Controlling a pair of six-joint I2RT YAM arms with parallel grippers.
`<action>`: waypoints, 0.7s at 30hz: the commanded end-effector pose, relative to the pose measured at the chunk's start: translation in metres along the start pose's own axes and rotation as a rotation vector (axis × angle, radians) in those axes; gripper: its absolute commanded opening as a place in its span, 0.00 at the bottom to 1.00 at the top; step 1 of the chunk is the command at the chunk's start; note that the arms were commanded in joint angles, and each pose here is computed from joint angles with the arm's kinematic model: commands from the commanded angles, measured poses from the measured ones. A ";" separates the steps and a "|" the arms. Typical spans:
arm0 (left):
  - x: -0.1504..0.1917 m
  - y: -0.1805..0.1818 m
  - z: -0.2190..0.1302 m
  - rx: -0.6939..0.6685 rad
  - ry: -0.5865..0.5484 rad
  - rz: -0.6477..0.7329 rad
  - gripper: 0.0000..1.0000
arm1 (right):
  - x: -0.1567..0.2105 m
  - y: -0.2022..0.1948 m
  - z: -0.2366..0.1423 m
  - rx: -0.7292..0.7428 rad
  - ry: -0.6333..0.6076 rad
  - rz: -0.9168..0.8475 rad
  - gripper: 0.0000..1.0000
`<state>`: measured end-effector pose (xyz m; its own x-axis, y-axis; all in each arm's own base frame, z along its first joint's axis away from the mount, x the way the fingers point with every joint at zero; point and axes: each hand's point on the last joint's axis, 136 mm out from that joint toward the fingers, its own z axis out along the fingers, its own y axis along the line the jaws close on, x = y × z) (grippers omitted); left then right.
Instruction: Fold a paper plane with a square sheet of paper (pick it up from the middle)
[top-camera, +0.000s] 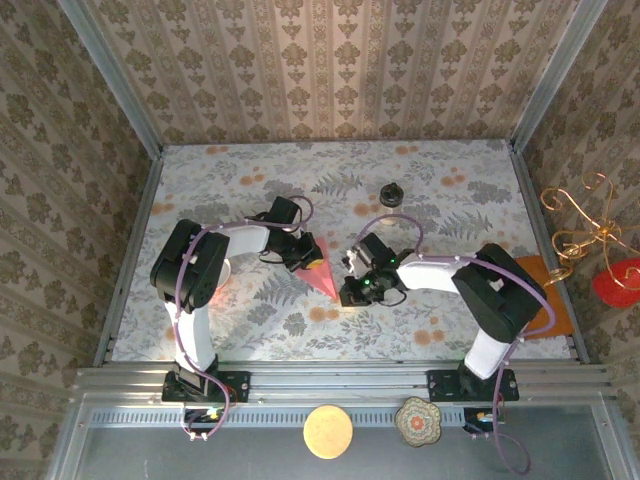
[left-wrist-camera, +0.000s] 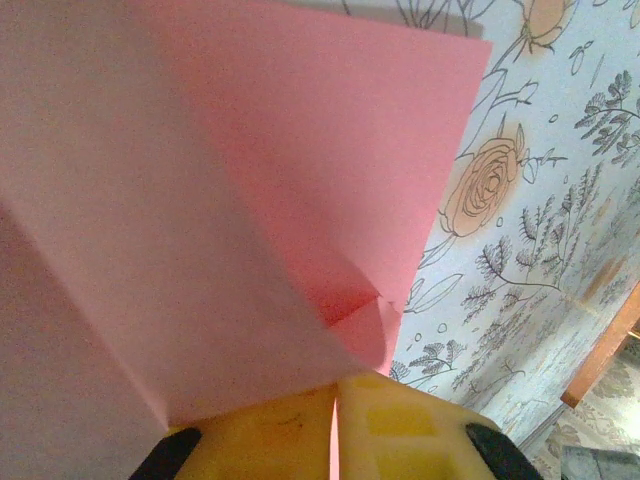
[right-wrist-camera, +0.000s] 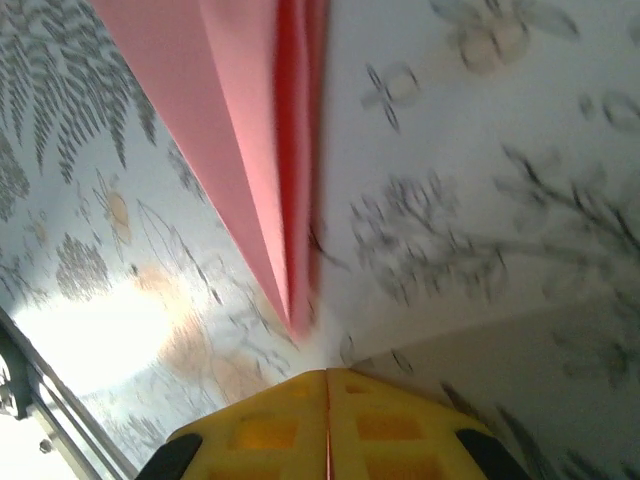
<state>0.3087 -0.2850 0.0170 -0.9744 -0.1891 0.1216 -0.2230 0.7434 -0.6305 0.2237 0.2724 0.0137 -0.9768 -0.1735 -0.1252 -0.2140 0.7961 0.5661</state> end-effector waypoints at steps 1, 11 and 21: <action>0.005 0.081 0.010 -0.266 -0.007 -0.127 0.12 | 0.010 -0.007 -0.017 0.036 -0.006 0.011 0.12; 0.005 0.065 0.012 -0.221 -0.003 -0.111 0.12 | -0.055 0.031 -0.010 -0.015 -0.142 -0.018 0.11; 0.004 0.051 0.009 -0.170 -0.012 -0.097 0.11 | -0.071 0.016 0.020 0.053 -0.107 0.012 0.06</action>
<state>0.3091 -0.2861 0.0181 -0.9750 -0.1869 0.1205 -0.2204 0.7400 -0.6355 0.2875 0.3100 0.0247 -0.9686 -0.1073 -0.2244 -0.2173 0.8040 0.5535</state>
